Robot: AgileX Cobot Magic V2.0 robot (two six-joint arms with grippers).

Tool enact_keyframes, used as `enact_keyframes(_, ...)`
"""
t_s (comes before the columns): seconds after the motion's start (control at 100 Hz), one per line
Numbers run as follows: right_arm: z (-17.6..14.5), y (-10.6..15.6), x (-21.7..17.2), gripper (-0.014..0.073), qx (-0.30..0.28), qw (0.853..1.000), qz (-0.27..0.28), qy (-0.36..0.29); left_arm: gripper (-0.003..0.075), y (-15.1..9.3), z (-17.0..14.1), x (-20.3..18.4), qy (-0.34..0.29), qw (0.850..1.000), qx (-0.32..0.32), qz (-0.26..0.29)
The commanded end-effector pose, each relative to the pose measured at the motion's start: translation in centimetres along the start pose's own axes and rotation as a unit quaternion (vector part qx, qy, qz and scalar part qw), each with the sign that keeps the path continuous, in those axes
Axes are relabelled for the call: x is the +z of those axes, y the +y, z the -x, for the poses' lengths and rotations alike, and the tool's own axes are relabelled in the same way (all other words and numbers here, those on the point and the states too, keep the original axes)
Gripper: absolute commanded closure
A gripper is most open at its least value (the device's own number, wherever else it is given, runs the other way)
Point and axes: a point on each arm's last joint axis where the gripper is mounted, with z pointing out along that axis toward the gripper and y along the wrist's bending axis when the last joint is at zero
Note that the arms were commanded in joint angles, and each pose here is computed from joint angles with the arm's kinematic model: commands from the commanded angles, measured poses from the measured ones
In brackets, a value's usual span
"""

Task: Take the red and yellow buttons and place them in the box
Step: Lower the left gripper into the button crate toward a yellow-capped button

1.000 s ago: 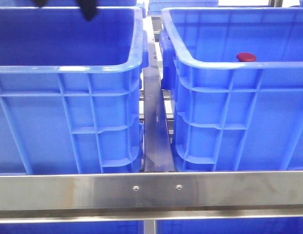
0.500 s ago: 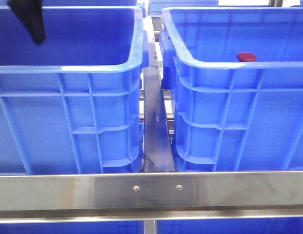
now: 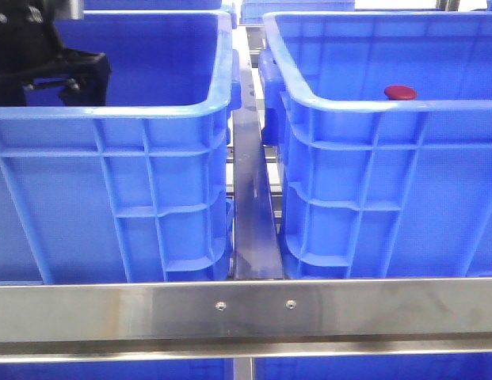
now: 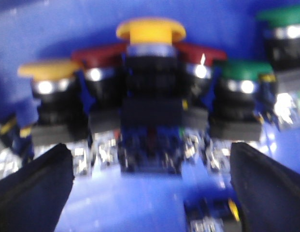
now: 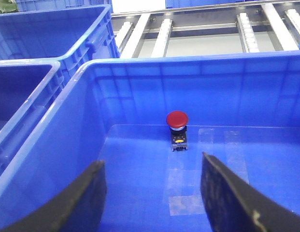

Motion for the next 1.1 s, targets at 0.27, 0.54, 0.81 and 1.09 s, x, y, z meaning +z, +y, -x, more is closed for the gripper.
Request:
enact_keyframes(0.27, 1.2, -0.3, -0.2, 0.0143, -0.004, 0.999, -0.019, -0.033, 0.0103, -0.1, 2.1, -1.2, -0.068, 0.998, -0.003, -0.004)
enact_keyframes(0.54, 1.2, -0.3, -0.2, 0.0143, -0.004, 0.999, -0.019, -0.033, 0.029, -0.1, 2.0, -1.1, -0.059, 0.998, -0.002, -0.005)
enact_keyframes(0.81, 1.2, -0.3, -0.2, 0.0143, -0.004, 0.999, -0.019, -0.033, 0.064, -0.1, 2.2, -1.6, -0.06, 0.998, -0.001, -0.005)
enact_keyframes(1.09, 1.2, -0.3, -0.2, 0.0143, -0.004, 0.999, -0.019, -0.033, 0.0691, -0.6, 2.9, -5.2, -0.105, 0.994, -0.007, -0.027)
